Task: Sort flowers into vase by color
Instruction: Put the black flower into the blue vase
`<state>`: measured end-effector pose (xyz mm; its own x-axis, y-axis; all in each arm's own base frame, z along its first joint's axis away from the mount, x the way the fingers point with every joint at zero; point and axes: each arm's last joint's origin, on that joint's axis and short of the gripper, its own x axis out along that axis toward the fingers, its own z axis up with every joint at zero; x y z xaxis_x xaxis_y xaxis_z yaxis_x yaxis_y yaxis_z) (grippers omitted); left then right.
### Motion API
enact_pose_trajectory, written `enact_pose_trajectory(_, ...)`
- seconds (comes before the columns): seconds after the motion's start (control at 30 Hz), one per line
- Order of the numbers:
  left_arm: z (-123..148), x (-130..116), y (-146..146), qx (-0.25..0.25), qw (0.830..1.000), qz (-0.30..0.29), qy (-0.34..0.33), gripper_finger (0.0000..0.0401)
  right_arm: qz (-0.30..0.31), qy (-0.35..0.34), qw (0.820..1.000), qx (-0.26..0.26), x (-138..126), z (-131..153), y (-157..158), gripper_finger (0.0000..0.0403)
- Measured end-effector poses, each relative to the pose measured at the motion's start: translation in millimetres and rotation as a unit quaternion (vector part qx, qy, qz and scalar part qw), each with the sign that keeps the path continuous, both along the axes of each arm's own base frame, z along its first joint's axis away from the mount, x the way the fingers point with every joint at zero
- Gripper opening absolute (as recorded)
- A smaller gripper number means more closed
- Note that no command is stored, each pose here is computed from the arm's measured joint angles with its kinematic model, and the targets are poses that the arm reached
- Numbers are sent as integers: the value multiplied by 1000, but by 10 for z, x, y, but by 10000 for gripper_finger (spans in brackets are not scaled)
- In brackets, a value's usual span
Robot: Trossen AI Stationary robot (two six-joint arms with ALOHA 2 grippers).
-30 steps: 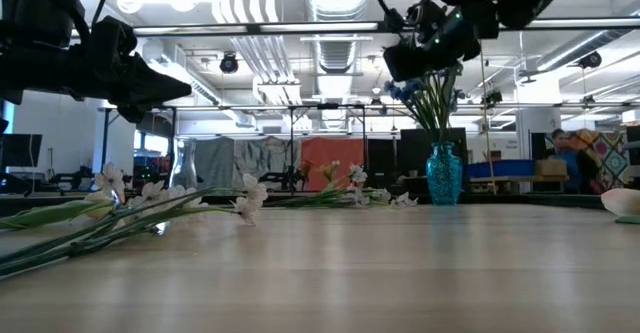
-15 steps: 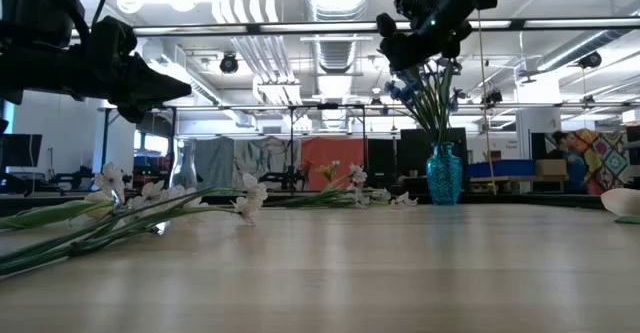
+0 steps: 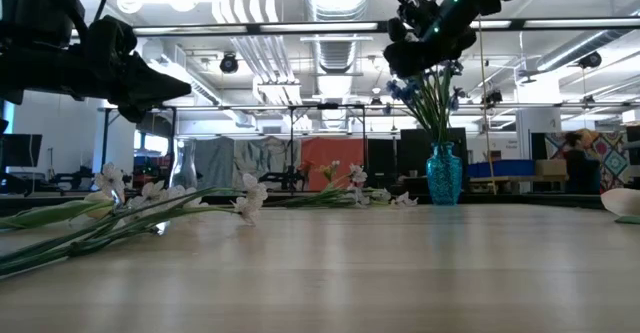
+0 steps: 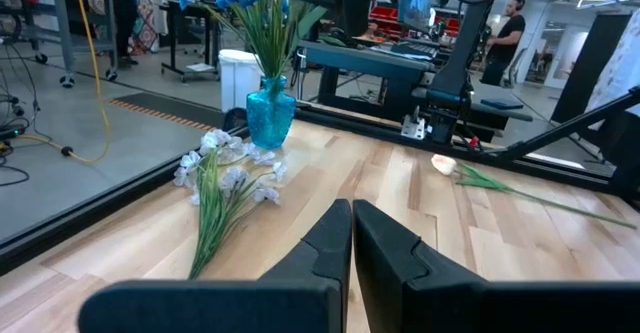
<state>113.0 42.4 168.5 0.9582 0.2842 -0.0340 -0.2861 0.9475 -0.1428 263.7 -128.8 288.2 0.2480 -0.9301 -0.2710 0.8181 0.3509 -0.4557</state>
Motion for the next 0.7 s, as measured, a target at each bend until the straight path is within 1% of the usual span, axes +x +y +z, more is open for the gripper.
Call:
enact_pose_trajectory(0.3, 0, 0, -1, -1, 1000, -1, 0, 0, -16, -7, 1000, 21, -80, -151, -86, 11)
enact_pose_trajectory(0.63, 0, 0, -1, -4, 1000, -2, -1, 0, -16, -9, 999, 27, -107, -164, -138, 14)
enact_pose_trajectory(0.7, 0, 0, -1, -4, 1000, -2, -1, 0, -15, -8, 999, 27, -106, -164, -137, 21)
